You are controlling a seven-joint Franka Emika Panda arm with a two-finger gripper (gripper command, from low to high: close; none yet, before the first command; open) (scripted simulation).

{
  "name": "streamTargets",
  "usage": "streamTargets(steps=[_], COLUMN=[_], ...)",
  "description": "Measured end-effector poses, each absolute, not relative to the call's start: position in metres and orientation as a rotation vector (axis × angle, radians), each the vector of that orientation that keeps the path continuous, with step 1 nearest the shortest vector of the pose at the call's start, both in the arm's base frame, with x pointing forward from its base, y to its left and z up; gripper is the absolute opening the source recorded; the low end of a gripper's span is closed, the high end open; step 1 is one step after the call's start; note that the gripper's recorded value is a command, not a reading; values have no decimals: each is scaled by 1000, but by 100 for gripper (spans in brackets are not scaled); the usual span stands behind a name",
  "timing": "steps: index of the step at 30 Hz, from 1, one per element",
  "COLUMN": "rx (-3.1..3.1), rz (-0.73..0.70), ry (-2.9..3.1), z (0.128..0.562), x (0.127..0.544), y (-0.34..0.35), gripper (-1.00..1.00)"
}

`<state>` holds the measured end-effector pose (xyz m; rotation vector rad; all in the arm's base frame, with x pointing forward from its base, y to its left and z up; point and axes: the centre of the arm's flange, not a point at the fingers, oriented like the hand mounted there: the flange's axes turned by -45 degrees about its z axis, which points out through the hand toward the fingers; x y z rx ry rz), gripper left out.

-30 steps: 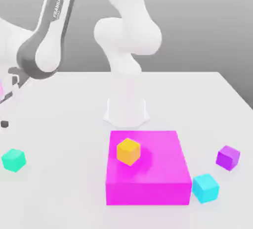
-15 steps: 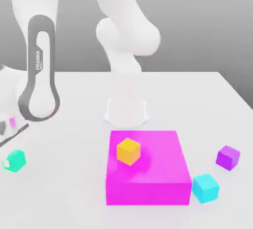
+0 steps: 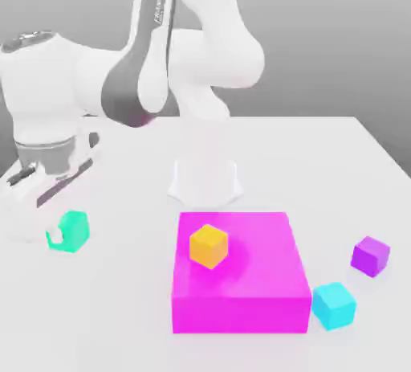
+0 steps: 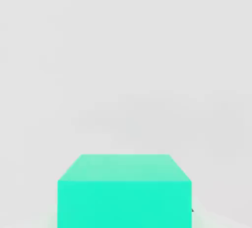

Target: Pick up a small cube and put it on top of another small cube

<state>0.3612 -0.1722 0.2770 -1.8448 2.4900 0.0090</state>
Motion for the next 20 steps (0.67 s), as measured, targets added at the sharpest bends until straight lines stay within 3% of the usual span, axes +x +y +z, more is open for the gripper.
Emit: streamTargets(steps=[10, 16, 17, 20], rx=[-1950, -1959, -1959, -1959], rz=[2, -5, -4, -4], ry=[2455, 2458, 2456, 2456], z=[317, 265, 258, 258], x=[343, 339, 339, 339], y=[-7, 5, 5, 5], gripper=[-100, -100, 100, 100])
